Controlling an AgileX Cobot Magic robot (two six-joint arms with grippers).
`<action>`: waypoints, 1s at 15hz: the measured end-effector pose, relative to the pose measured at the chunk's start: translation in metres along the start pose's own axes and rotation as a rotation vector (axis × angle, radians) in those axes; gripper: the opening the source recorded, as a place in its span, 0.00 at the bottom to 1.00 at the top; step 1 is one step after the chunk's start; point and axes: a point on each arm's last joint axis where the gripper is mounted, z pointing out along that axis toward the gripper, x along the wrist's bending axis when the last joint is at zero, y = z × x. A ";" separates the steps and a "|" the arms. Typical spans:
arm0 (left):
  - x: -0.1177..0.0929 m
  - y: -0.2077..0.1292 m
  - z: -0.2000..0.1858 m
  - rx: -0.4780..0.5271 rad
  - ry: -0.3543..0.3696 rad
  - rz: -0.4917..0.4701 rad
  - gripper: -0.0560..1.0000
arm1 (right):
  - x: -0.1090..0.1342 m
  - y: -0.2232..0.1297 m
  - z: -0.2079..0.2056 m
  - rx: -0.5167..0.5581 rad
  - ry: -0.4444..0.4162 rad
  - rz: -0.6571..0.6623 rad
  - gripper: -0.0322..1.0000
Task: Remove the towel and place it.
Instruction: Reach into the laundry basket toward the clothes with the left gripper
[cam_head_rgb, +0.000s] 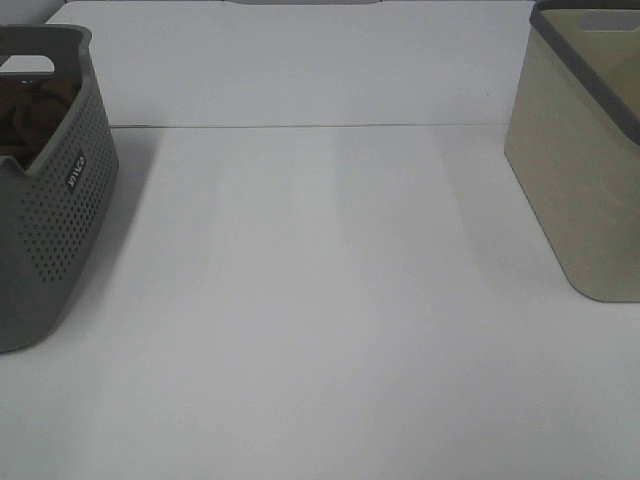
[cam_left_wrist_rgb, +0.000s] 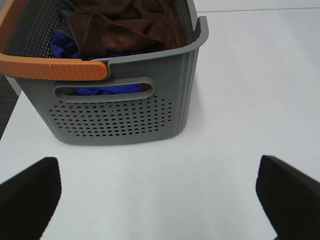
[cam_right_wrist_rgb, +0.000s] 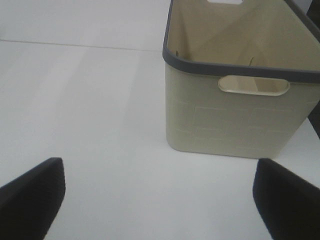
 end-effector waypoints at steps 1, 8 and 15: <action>0.000 0.000 0.000 0.000 -0.001 0.000 0.99 | 0.000 -0.002 0.000 0.020 0.001 0.000 0.98; 0.001 -0.001 0.004 -0.010 0.004 0.001 0.99 | 0.000 -0.015 0.011 0.100 0.005 0.005 0.98; 0.001 -0.001 0.004 -0.010 0.004 0.001 0.99 | 0.000 -0.015 0.011 0.100 0.005 0.005 0.98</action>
